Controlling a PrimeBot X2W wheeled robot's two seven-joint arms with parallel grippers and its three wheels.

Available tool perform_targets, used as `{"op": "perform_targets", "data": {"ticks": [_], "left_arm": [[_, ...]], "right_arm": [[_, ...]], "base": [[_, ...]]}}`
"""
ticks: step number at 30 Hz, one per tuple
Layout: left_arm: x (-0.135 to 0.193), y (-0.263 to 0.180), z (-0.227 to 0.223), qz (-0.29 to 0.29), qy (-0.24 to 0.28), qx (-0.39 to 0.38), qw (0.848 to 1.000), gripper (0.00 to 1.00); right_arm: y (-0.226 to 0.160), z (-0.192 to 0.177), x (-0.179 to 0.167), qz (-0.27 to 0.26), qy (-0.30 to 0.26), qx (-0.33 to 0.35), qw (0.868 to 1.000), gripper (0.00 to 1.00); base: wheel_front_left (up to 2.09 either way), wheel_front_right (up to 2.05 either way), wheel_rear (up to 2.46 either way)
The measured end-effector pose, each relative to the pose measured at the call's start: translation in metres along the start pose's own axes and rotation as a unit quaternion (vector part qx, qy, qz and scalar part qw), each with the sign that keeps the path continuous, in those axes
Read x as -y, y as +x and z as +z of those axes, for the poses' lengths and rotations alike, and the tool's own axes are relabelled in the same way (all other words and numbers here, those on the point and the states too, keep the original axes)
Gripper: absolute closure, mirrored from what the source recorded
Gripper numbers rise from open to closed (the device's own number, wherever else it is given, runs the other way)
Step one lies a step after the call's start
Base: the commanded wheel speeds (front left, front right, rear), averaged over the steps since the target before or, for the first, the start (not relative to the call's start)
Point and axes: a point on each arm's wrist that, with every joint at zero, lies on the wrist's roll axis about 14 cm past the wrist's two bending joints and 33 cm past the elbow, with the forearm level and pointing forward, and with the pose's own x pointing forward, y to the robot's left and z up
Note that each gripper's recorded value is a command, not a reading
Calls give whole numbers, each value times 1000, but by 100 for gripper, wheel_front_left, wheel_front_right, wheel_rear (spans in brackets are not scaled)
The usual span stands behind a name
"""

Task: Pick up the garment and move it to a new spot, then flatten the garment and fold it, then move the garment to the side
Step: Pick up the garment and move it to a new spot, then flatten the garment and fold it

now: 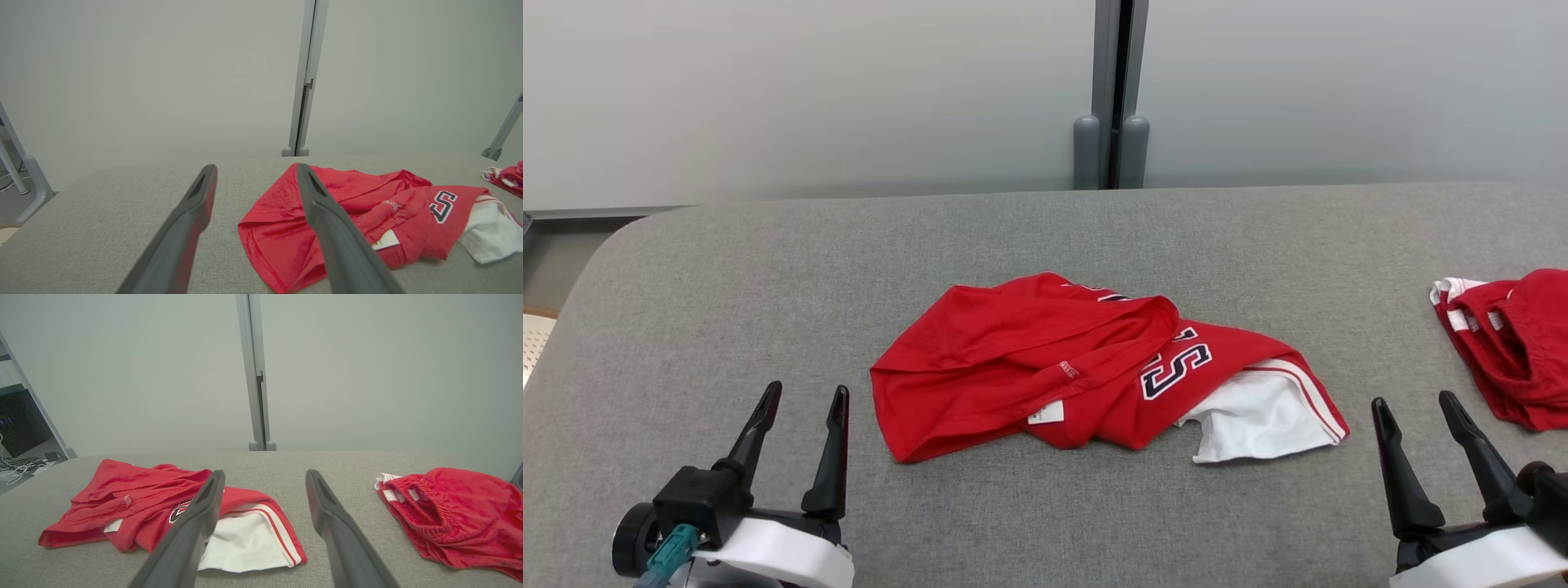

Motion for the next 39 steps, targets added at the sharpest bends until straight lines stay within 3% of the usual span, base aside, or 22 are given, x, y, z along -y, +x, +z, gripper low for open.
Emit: {"op": "perform_targets", "data": {"ticks": [33, 39], "left_arm": [[5, -3, -6, -6, 9, -17, 1000, 0], [25, 11, -4, -41, 20, -17, 999, 0]], "right_arm": [[-7, 1, 0, -6, 7, -3, 1000, 0], [-1, -1, 2, -7, 8, -6, 1000, 0]], "base": [[0, 0, 0], [0, 0, 0]]}}
